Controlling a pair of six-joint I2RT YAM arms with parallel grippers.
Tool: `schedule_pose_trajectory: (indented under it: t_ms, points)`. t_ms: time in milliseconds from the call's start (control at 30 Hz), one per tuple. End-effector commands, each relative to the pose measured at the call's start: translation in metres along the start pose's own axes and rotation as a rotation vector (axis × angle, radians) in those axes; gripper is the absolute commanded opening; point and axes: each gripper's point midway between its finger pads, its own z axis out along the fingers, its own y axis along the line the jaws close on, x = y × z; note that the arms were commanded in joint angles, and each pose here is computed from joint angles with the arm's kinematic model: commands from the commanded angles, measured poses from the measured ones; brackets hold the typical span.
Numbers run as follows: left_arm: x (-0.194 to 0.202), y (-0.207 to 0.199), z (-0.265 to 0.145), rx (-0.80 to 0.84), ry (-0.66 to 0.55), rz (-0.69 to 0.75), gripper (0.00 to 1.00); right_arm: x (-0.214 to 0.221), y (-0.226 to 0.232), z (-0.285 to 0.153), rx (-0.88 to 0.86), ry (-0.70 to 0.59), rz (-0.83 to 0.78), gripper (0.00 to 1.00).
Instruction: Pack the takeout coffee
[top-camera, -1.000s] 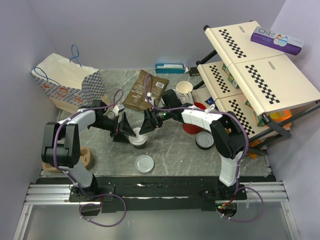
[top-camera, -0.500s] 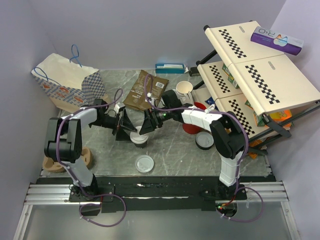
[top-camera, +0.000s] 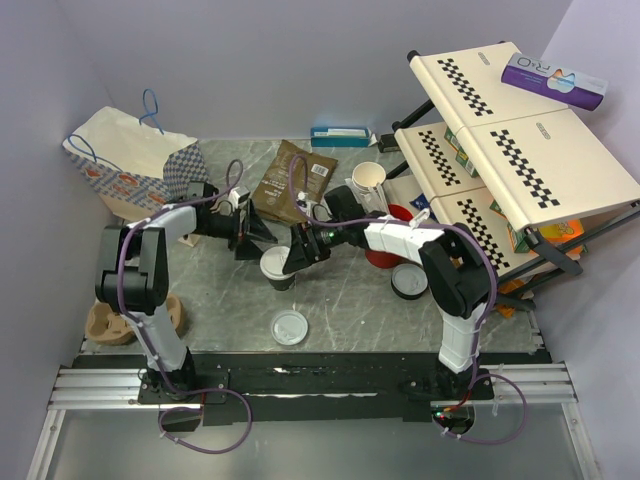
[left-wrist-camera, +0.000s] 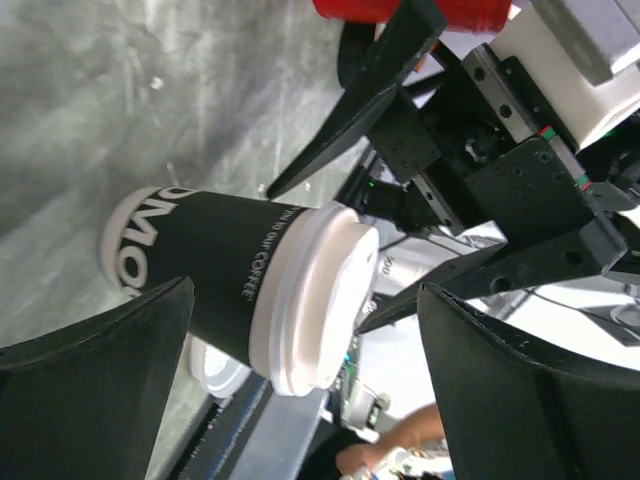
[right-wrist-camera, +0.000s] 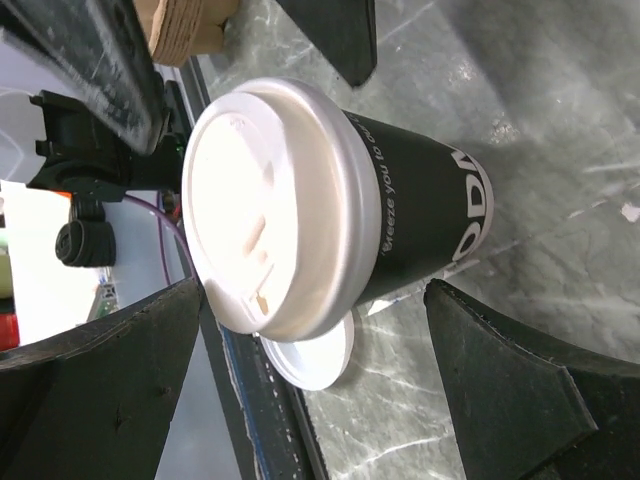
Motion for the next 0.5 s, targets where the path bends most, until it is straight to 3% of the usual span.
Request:
schedule_pose_trajectory:
  t_ms: [0,233,467]
  points:
    - [-0.009,-0.007,-0.017,-0.034,-0.108,0.066,0.99,-0.018,0.012,-0.021,-0.006,-0.069,-0.012,1.0]
    - [0.024,0.006,-0.018,-0.006,-0.097,0.024,0.99,-0.024,0.022,-0.023,-0.116,-0.066,0.001,1.0]
    - [0.024,0.018,-0.015,-0.016,-0.088,0.016,0.99,-0.027,0.018,-0.016,-0.138,-0.064,0.004,1.0]
